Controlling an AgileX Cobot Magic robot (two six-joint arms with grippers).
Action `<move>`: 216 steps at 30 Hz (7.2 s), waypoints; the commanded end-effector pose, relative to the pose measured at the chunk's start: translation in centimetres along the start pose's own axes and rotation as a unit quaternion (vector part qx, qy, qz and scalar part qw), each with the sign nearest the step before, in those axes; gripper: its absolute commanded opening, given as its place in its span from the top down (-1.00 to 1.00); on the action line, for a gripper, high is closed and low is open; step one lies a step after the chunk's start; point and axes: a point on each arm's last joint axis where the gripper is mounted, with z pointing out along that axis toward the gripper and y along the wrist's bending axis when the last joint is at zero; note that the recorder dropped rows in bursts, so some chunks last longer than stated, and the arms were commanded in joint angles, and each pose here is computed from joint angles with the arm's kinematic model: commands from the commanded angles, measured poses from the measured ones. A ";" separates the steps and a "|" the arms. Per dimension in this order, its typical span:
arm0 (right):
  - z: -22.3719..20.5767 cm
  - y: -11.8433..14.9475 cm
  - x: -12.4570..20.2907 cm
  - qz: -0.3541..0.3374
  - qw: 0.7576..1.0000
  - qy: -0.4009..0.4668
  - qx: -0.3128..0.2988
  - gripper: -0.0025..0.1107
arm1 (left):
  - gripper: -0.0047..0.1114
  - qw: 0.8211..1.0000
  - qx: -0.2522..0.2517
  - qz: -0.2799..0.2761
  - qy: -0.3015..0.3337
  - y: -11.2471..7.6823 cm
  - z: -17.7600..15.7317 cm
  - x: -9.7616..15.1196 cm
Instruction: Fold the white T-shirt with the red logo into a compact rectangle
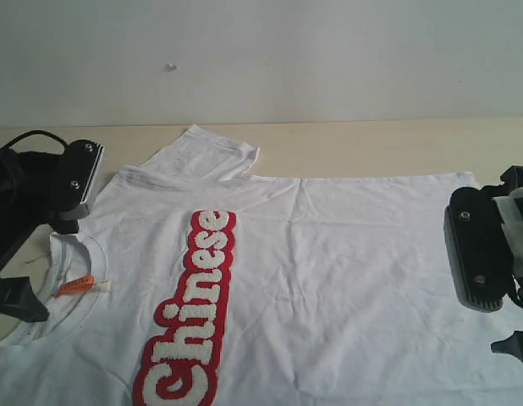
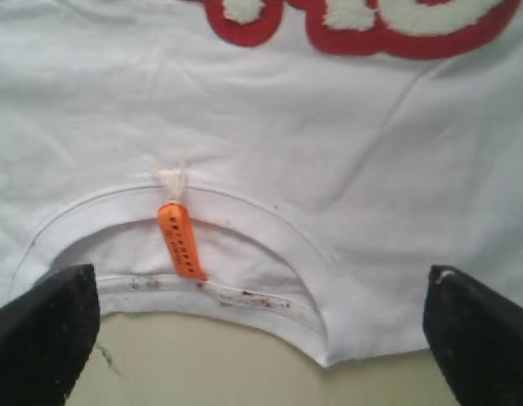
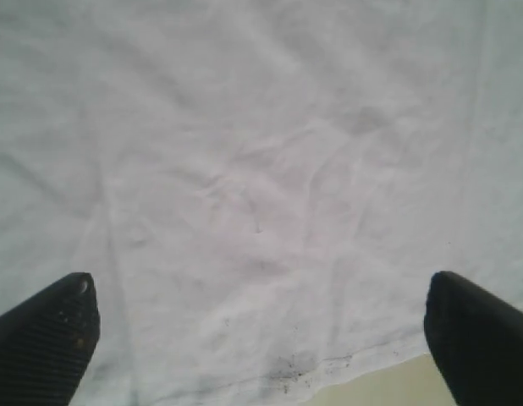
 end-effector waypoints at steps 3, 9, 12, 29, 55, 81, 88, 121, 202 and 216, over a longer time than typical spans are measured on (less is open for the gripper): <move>2.7 -2.3 -0.1 -0.034 0.999 0.030 0.004 -0.86 | -0.90 0.997 0.045 0.043 0.041 3.4 3.6 0.9; 2.9 -5.5 0.4 0.003 0.999 0.035 -0.007 -0.65 | -0.90 0.997 0.049 0.046 0.046 4.7 5.4 0.9; 3.9 -6.4 1.4 0.020 0.999 0.043 -0.019 -0.56 | -0.90 0.997 0.047 0.045 0.045 5.0 6.0 0.8; 6.5 -6.6 2.0 -0.008 0.998 0.036 -0.047 -0.90 | -0.90 0.998 0.027 0.048 0.017 5.4 6.2 0.3; 14.1 -6.1 7.5 -0.015 0.989 0.079 -0.125 -0.37 | -0.90 0.998 0.064 0.000 -0.026 5.1 7.9 -0.4; 15.5 -5.4 7.1 0.061 0.986 0.064 -0.143 0.96 | -0.90 0.991 0.124 -0.038 -0.007 4.7 12.1 0.2; 15.5 -5.5 7.1 0.061 0.986 0.063 -0.139 0.96 | -0.90 0.991 0.124 -0.056 -0.007 4.8 12.9 0.3; 15.5 -5.7 6.9 0.085 0.986 0.059 -0.128 0.96 | -0.90 0.995 0.069 -0.058 0.033 5.7 12.6 1.0; 9.8 -7.7 3.5 0.030 0.984 0.053 -0.167 -0.51 | 0.19 0.994 0.045 -0.063 0.072 6.0 11.3 1.6; 14.3 -6.8 4.0 0.027 0.976 0.064 -0.205 -0.22 | 0.19 0.994 0.051 -0.071 0.070 5.8 11.1 1.5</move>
